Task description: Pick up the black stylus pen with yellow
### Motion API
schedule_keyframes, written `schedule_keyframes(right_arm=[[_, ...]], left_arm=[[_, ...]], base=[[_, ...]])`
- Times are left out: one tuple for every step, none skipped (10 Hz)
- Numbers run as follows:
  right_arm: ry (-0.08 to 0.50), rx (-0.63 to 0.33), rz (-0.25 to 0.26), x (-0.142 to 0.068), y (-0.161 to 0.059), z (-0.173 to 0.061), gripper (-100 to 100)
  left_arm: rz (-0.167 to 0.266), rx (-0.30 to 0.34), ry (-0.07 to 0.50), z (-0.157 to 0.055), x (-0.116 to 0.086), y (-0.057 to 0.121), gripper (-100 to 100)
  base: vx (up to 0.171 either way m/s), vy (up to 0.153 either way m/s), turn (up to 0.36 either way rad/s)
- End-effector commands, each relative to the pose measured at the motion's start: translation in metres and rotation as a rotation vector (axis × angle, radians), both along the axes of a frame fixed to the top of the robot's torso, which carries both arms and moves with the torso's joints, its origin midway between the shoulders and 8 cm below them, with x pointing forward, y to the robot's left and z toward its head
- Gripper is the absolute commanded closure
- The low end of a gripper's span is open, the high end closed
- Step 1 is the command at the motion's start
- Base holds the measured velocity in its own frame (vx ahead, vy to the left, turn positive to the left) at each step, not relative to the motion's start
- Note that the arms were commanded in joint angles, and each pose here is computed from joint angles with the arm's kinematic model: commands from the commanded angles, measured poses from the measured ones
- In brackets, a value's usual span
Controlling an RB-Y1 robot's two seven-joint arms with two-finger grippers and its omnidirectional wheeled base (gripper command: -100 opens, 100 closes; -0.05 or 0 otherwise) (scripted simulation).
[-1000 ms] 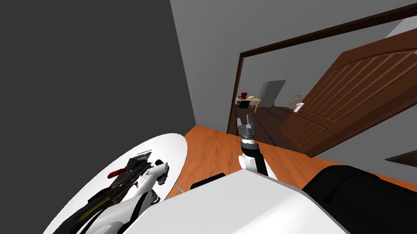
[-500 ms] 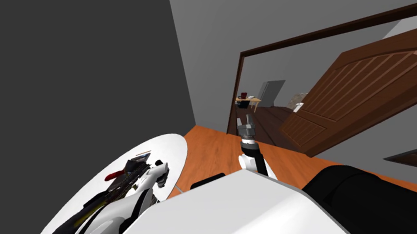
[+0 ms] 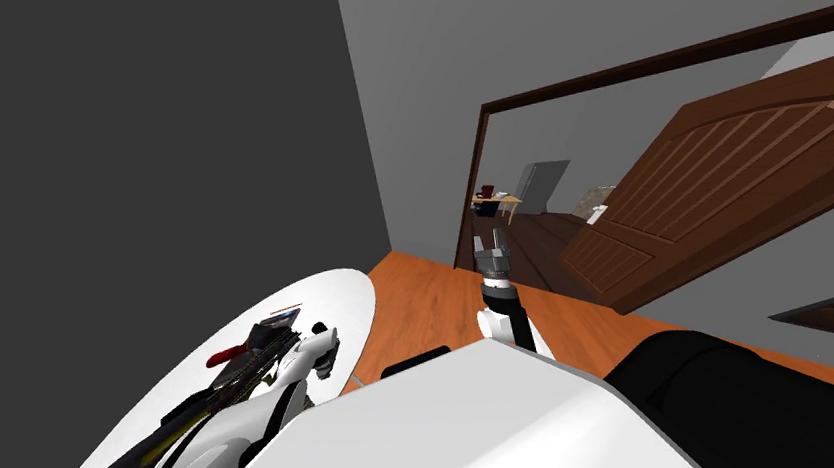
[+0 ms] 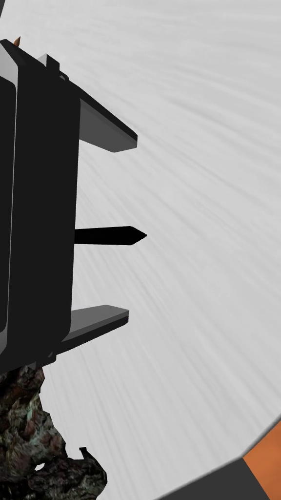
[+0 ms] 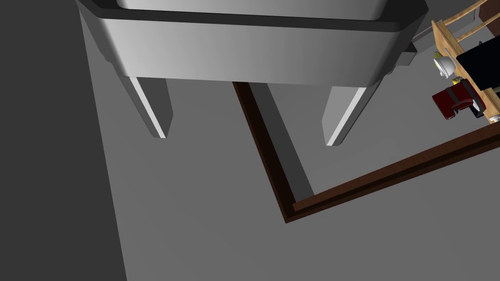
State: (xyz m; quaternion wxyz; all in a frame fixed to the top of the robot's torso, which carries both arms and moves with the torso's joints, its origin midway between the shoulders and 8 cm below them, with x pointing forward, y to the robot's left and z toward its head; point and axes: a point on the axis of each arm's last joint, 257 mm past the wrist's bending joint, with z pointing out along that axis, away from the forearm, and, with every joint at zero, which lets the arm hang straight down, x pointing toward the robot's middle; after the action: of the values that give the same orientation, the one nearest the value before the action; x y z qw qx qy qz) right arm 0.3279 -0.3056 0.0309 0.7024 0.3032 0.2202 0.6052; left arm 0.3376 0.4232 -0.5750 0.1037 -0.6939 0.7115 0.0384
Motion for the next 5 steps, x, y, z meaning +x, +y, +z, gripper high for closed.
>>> schedule_keyframes(right_arm=[[0.0,0.0,0.0,0.0,0.0,0.0,0],[0.0,0.0,0.0,0.0,0.0,0.0,0],[0.0,0.0,0.0,0.0,0.0,0.0,0],[0.0,0.0,0.0,0.0,0.0,0.0,0],[0.0,0.0,0.0,0.0,0.0,0.0,0]], left_arm=[[0.001,0.0,0.005,-0.003,-0.004,0.001,-100],[0.001,0.0,0.005,-0.01,-0.012,-0.002,-100],[0.001,0.0,0.005,-0.01,-0.012,-0.002,-100],[0.002,0.0,0.005,-0.017,-0.02,-0.005,-100],[0.002,0.0,0.005,-0.017,-0.02,-0.005,-100]], base=[[0.023,0.014,-0.005],[0.044,0.018,-0.005],[0.035,0.017,-0.001],[0.042,0.029,-0.01],[0.034,0.029,-0.001]])
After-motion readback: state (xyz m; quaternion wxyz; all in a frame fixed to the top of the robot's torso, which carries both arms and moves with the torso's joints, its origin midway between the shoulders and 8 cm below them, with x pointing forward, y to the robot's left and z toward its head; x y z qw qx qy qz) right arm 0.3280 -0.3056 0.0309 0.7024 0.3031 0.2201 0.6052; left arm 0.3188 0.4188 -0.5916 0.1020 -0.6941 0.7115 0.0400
